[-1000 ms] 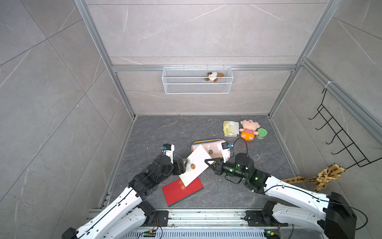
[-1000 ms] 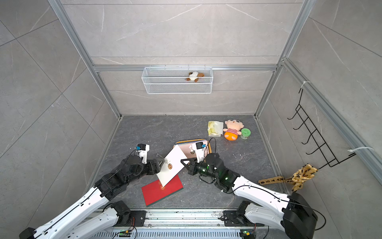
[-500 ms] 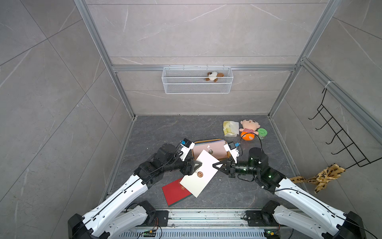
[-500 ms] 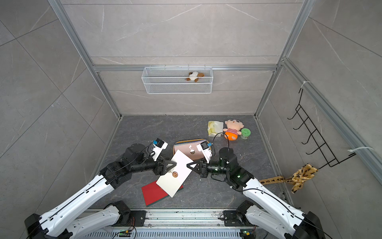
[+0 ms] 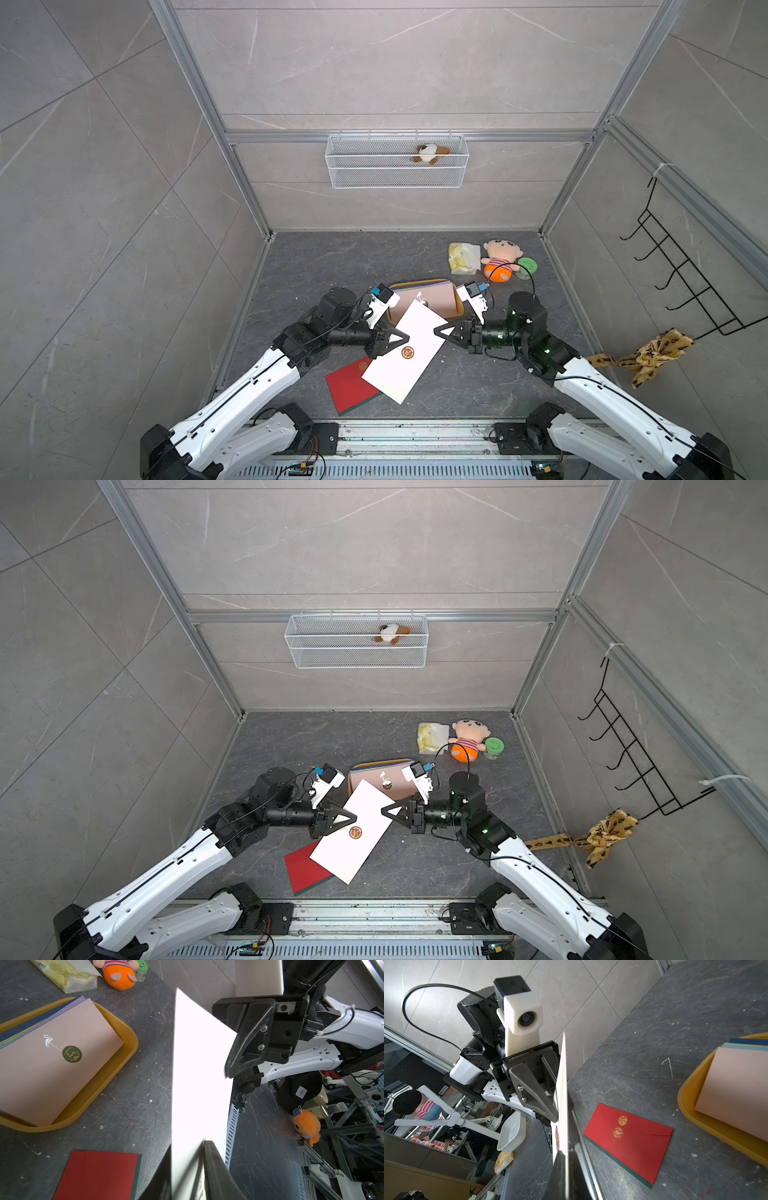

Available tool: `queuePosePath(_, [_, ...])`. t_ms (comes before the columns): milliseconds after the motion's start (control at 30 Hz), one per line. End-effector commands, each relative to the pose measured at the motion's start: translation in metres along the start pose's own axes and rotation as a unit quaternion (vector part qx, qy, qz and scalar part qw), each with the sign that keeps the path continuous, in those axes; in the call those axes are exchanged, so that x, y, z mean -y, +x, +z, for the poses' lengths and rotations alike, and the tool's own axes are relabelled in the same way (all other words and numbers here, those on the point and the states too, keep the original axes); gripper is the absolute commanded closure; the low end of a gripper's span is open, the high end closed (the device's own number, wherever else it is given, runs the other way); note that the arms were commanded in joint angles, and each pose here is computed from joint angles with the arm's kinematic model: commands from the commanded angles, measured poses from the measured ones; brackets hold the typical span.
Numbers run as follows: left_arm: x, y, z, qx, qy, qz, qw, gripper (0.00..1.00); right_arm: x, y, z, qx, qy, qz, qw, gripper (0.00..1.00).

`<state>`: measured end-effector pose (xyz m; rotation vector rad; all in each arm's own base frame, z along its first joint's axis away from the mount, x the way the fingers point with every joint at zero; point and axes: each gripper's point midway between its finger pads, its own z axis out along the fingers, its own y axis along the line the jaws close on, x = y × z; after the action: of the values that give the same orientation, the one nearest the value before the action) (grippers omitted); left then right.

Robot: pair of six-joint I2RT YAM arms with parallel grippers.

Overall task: Put the sealed envelopes into the storage box
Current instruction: Pick up the envelope from the center of the board.

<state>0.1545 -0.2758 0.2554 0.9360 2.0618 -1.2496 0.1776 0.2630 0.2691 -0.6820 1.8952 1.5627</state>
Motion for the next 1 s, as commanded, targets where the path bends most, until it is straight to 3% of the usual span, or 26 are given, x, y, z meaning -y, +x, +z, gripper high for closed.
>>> queuePosePath(0, [0.013,-0.005,-0.002,0.012,0.035,0.001,0.999,0.76,-0.003,-0.001,-0.003,0.004,-0.011,-0.005,1.0,1.0])
queuePosePath(133, [0.011,-0.001,0.001,0.001,0.035,-0.008,0.999,0.76,0.001,-0.004,-0.004,0.01,-0.008,-0.002,1.0,1.0])
queuePosePath(167, [0.01,-0.001,0.003,-0.003,0.035,-0.009,0.999,0.8,0.001,-0.004,-0.004,0.011,-0.008,-0.001,1.0,1.0])
queuePosePath(233, [0.006,-0.001,0.005,-0.014,0.026,-0.004,1.0,1.0,0.004,-0.005,-0.005,0.015,-0.002,0.002,1.0,1.0])
queuePosePath(333, [-0.003,-0.008,0.009,-0.026,0.002,0.004,1.0,1.0,0.017,-0.006,-0.01,0.022,0.03,0.012,0.999,0.63])
queuePosePath(400, [-0.01,-0.014,0.013,-0.042,-0.014,0.018,0.999,1.0,0.033,-0.007,-0.016,0.033,0.07,0.022,0.997,0.5])
queuePosePath(467, [-0.023,-0.02,0.018,-0.058,-0.047,0.033,0.997,1.0,0.054,-0.007,-0.025,0.047,0.122,0.037,0.991,0.43])
queuePosePath(567, [-0.048,-0.03,0.029,-0.089,-0.095,0.066,0.989,1.0,0.082,-0.006,-0.043,0.071,0.18,0.064,0.979,0.42])
queuePosePath(733, [-0.103,-0.043,0.055,-0.185,-0.175,0.131,0.958,1.0,0.112,0.004,-0.066,0.097,0.228,0.099,0.964,0.43])
queuePosePath(967, [-0.122,-0.072,0.101,-0.262,-0.142,0.237,0.925,1.0,0.122,0.013,-0.075,0.099,0.243,0.12,0.957,0.44])
